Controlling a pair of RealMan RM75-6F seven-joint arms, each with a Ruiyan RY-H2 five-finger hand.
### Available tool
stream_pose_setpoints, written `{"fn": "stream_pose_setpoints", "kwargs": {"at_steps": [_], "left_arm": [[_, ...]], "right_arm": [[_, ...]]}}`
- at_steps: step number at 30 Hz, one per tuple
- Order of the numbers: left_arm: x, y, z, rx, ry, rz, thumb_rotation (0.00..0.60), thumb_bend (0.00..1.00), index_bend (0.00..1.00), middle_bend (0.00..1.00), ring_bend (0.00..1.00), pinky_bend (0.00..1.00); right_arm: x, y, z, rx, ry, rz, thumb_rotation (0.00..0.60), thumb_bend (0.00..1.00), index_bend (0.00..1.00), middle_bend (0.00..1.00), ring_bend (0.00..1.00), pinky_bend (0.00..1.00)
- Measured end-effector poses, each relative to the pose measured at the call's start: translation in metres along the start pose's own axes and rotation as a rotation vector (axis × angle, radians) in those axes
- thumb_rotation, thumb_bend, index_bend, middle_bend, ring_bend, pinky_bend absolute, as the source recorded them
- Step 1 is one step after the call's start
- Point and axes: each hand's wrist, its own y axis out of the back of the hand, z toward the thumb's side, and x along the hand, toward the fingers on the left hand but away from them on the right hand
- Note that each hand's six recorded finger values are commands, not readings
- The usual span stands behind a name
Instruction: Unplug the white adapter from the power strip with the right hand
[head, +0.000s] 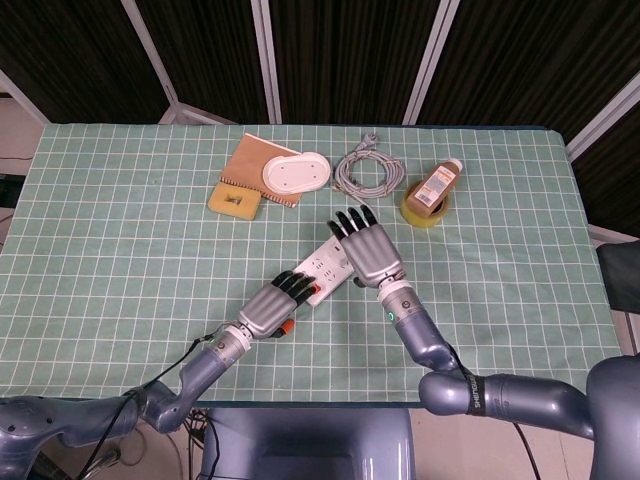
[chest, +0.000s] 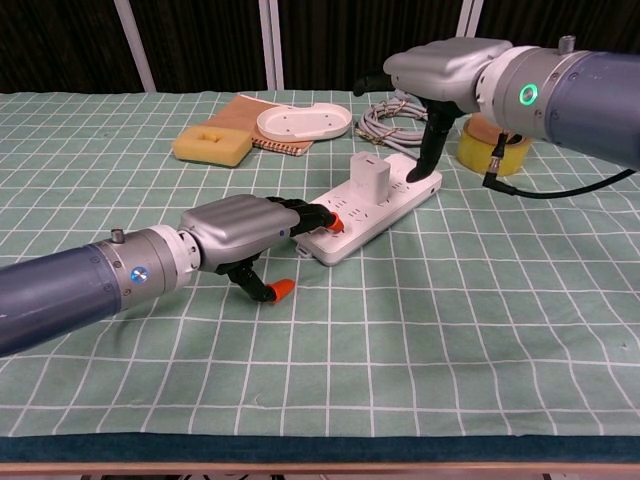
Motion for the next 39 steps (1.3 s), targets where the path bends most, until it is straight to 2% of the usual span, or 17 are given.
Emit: {"fn": "stream_pose_setpoints", "kwargs": {"at_steps": [7, 21, 28, 39], "left_arm": [[0.000, -0.002, 0.001, -0.002, -0.004, -0.004, 0.600, 0.40, 0.11, 0.06, 0.03, 0.13], [0.001, -0.005, -0.005, -0.011, 0.008, -0.006, 0.600, 0.40, 0.11, 0.06, 0.03, 0.13], [0.000, -0.007, -0.009, -0.009, 0.013, -0.012, 0.600, 0.40, 0.11, 0.06, 0.03, 0.13], [0.002, -0.006, -0.009, -0.005, 0.007, -0.010, 0.600, 0.40, 0.11, 0.06, 0.03, 0.13]], "right_arm": [[-0.013, -0.001, 0.010, -0.023, 0.008, 0.013, 0.600, 0.14, 0.22, 0.17, 0.14, 0.13], [-0.042, -0.026, 0.020, 0.021, 0.003, 0.052, 0.600, 0.15, 0.23, 0.18, 0.15, 0.15], [-0.055, -0.040, 0.016, 0.039, -0.026, 0.077, 0.600, 0.28, 0.26, 0.18, 0.16, 0.16], [-0.064, -0.060, 0.013, 0.044, -0.042, 0.115, 0.600, 0.34, 0.32, 0.20, 0.17, 0.17]]}}
